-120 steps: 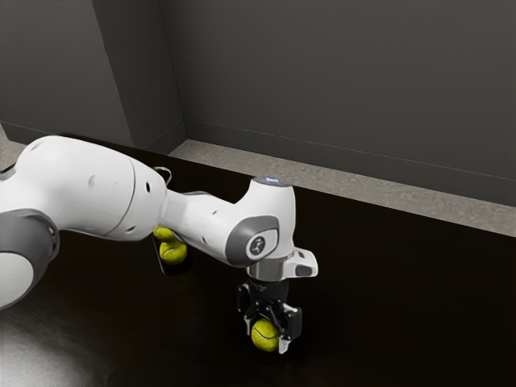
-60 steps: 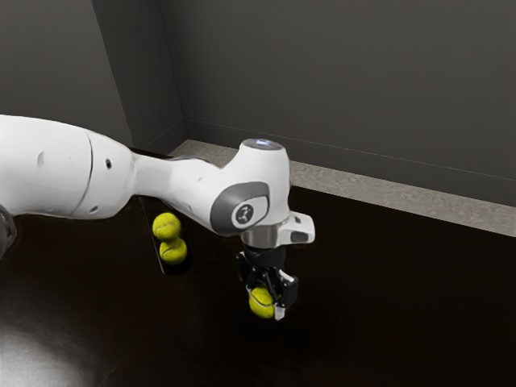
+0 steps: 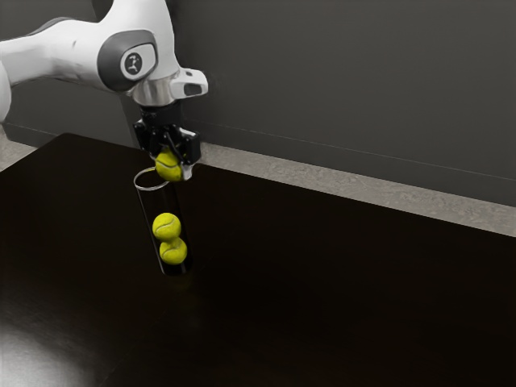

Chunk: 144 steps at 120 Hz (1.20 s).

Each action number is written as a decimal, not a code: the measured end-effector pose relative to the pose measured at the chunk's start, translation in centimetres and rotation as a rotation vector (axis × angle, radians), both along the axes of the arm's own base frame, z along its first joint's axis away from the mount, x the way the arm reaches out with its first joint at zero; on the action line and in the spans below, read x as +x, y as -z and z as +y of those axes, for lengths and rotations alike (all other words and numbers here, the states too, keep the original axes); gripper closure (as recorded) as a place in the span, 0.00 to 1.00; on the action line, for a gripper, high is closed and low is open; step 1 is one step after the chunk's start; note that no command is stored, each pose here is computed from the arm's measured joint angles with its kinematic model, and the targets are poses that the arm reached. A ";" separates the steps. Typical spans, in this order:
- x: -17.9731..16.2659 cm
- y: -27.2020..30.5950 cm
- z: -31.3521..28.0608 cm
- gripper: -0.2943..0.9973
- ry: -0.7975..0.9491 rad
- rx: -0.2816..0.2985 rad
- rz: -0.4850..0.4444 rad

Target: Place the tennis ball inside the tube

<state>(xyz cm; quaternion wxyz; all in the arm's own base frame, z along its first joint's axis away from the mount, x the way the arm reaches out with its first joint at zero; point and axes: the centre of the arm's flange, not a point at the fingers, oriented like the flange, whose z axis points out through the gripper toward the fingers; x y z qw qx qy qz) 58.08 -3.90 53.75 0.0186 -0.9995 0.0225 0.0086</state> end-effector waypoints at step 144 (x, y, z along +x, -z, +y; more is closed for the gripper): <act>-3.7 -6.1 9.1 0.25 0.095 -0.127 -0.065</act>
